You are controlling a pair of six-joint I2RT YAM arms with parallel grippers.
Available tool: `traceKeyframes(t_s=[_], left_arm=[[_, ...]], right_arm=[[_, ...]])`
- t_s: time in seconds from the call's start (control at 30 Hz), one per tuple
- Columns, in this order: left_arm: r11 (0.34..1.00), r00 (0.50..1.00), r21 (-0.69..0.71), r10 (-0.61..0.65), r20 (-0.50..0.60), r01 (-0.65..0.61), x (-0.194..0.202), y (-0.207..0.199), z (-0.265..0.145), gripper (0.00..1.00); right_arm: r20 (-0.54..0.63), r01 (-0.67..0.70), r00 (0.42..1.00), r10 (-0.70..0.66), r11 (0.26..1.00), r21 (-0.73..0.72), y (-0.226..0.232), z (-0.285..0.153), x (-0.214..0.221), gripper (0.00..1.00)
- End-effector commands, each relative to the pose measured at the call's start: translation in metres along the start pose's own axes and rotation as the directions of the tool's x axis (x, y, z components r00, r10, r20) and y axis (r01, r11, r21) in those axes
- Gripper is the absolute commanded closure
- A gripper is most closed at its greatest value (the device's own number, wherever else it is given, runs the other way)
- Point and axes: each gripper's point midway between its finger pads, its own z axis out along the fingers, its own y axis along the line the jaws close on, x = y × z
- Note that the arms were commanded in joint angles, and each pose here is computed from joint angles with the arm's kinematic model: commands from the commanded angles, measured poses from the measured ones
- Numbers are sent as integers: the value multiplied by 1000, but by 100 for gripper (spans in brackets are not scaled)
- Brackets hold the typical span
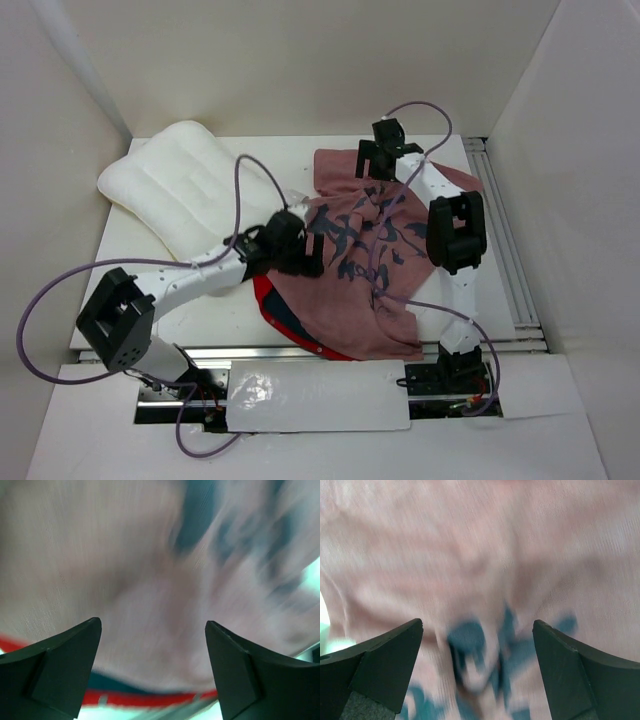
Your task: Put the pillow into the pillowcase
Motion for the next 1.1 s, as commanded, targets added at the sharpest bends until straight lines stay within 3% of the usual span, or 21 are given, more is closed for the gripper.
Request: traceKeyframes(t_s=[0.0, 0.13, 0.23, 0.3, 0.33, 0.4, 0.43, 0.47, 0.53, 0.6, 0.67, 0.73, 0.77, 0.87, 0.9, 0.93, 0.97, 1.0, 1.07], left_arm=[[994, 993, 15, -105, -50, 106, 42, 4, -6, 4], [993, 989, 21, -118, -95, 120, 66, 1, -2, 5], [992, 984, -44, -126, -125, 121, 72, 10, 6, 5], [989, 981, -82, -132, -141, 121, 73, 16, 17, 10], [989, 980, -88, -131, -148, 119, 74, 16, 20, 13], [985, 976, -123, -140, -167, 120, 72, 25, 35, 26], [983, 974, -135, -149, -171, 126, 70, 28, 42, 30], [979, 971, -157, -155, -181, 127, 69, 35, 47, 42], [977, 968, -180, -148, -200, 112, 62, 39, 66, 48], [983, 979, -168, -109, -174, 80, 38, 36, 80, 58], [982, 976, -174, -103, -192, 69, 31, 46, 105, 58], [992, 987, -113, -67, -143, 50, -8, 33, 127, 59], [991, 983, -128, -53, -178, 30, 1, 39, 152, 59], [995, 994, -103, -22, -107, 11, -60, 35, 187, 59], [991, 987, -135, -27, -156, 6, -44, 53, 217, 58], [993, 988, -115, 0, -156, -18, -52, 49, 230, 58], [997, 994, -78, 6, -111, -15, -92, 38, 229, 56], [999, 987, -44, -15, -161, 8, -82, 44, 250, 50], [997, 998, 71, -18, -61, 22, -125, 20, 248, 40]], right_arm=[[-32, 112, 993, -112, 994, 6, 4, 23, -7, 2], [-56, 135, 989, -137, 990, -32, 15, 46, 9, 9], [-79, 127, 988, -129, 991, -37, 15, 56, 21, 31], [-72, 95, 993, -95, 995, -10, 6, 60, 20, 49], [-81, 88, 993, -86, 996, 17, -5, 63, 23, 53], [-72, 37, 997, -31, 995, 90, -27, 68, 20, 63], [-79, 1, 997, 8, 993, 118, -47, 70, 18, 75], [-82, -41, 995, 54, 988, 151, -61, 73, 17, 82], [-82, -110, 988, 132, 967, 231, -106, 76, 11, 100], [-81, -161, 978, 192, 943, 293, -139, 78, 13, 100], [-63, -225, 963, 263, 909, 351, -184, 79, 12, 100], [-45, -266, 952, 304, 888, 376, -210, 79, 11, 100], [-20, -295, 944, 328, 872, 391, -229, 76, 4, 100], [0, -329, 932, 363, 842, 428, -261, 73, 0, 100], [12, -333, 932, 362, 842, 424, -261, 72, -6, 100], [19, -346, 928, 372, 843, 411, -265, 70, -10, 100], [44, -354, 929, 369, 844, 402, -264, 65, -22, 100], [38, -345, 932, 361, 848, 403, -264, 62, -24, 100], [59, -318, 945, 321, 864, 391, -244, 47, -41, 88]])
